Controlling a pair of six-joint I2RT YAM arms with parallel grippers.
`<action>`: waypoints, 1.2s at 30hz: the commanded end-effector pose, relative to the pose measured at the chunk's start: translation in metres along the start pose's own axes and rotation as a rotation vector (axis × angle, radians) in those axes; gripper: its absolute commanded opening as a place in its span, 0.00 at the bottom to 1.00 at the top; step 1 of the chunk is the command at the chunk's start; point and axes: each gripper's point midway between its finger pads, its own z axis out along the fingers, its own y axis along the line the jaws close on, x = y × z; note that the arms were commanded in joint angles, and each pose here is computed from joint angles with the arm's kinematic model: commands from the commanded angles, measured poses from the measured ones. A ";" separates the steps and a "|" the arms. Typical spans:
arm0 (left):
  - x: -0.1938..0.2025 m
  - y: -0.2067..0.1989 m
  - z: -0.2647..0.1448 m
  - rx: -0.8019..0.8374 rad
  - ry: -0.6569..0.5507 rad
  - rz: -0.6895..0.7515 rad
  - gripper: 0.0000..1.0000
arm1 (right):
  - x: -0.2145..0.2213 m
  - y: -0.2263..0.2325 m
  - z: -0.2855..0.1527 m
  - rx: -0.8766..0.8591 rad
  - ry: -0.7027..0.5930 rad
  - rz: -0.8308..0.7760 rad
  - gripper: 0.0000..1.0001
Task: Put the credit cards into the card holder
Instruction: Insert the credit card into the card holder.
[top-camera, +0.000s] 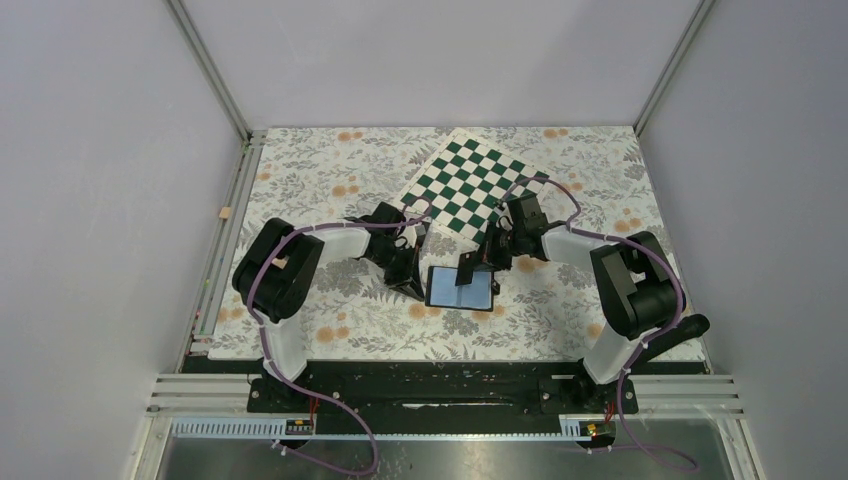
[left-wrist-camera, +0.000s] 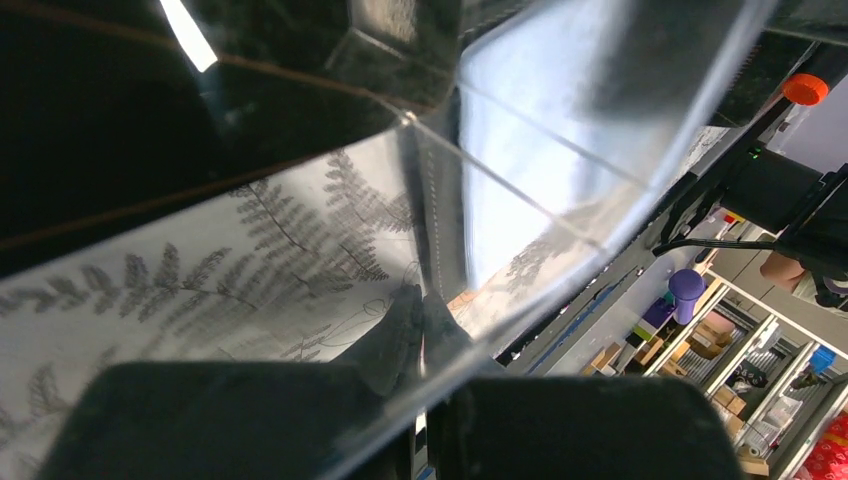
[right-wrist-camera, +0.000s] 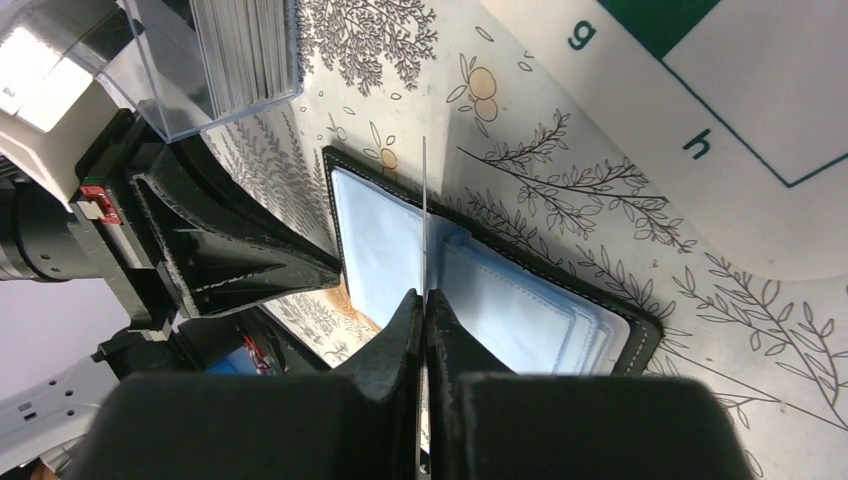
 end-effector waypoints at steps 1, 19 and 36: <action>-0.001 0.000 0.003 0.013 0.003 0.005 0.00 | -0.004 -0.008 -0.005 0.041 -0.036 -0.034 0.00; -0.003 -0.001 0.006 0.019 0.008 -0.011 0.00 | 0.017 0.013 0.009 -0.115 0.063 0.026 0.00; -0.004 0.003 0.010 0.010 0.015 -0.027 0.00 | 0.044 0.004 0.008 -0.106 0.168 0.117 0.00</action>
